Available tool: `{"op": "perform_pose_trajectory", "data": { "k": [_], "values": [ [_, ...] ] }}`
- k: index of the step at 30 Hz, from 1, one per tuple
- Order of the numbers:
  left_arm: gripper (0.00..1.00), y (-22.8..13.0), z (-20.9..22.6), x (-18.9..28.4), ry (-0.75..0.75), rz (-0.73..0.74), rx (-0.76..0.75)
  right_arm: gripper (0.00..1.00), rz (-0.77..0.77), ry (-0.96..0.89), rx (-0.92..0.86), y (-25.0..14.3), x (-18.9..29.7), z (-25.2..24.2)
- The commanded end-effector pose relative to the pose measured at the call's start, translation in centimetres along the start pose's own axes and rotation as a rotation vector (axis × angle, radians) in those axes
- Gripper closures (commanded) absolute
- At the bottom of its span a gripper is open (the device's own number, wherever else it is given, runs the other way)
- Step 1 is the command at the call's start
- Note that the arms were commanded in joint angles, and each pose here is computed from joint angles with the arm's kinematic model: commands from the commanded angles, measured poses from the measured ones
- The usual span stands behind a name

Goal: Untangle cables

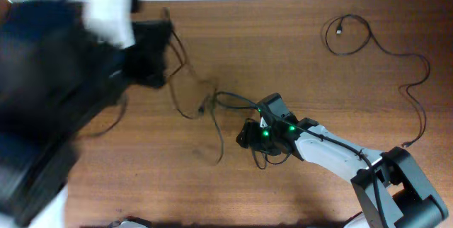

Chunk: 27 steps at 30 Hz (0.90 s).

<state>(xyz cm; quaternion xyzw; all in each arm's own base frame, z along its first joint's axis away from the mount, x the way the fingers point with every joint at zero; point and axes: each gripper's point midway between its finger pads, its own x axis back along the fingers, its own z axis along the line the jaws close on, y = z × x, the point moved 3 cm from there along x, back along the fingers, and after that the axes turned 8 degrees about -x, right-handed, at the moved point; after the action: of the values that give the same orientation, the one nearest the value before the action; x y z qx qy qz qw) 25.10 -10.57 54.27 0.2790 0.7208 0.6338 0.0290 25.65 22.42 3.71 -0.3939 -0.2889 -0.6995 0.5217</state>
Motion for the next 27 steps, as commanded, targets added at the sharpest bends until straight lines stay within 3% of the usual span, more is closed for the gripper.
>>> {"op": "perform_pose_trajectory", "data": {
  "k": [1, 4, 6, 10, 13, 16, 21, 27],
  "values": [
    [1.00, 4.3, 1.6, 6.7, 0.190, -0.270, -0.020, 0.37, 0.006, -0.075, -0.015, -0.4, -1.0, -2.2],
    [1.00, 4.8, 2.6, 9.3, 0.280, -0.340, -0.008, 0.37, 0.006, -0.075, -0.015, -0.4, -1.0, -2.2],
    [1.00, 4.3, 2.8, 8.5, 0.286, -0.306, -0.008, 0.37, 0.006, -0.075, -0.015, -0.4, -1.0, -2.2],
    [1.00, 2.0, 4.0, 3.9, 0.320, -0.139, -0.009, 0.37, 0.006, -0.075, -0.015, -0.4, -1.0, -2.2],
    [1.00, -0.9, 5.5, -2.2, 0.356, 0.065, -0.013, 0.37, 0.015, -0.064, 0.002, -0.5, -1.0, -2.0],
    [1.00, -3.9, 7.5, -7.1, 0.412, 0.247, -0.013, 0.24, 0.127, 0.140, 0.236, -1.9, -0.7, 1.4],
    [1.00, -8.0, 11.3, -11.0, 0.480, 0.455, 0.054, 0.01, 0.143, 0.197, 0.287, -2.3, -0.6, 2.4],
    [1.00, -14.7, 14.5, -15.6, 0.456, 0.768, 0.159, 0.01, 0.172, 0.224, 0.357, -4.2, -1.1, 3.8]
  ]
}}
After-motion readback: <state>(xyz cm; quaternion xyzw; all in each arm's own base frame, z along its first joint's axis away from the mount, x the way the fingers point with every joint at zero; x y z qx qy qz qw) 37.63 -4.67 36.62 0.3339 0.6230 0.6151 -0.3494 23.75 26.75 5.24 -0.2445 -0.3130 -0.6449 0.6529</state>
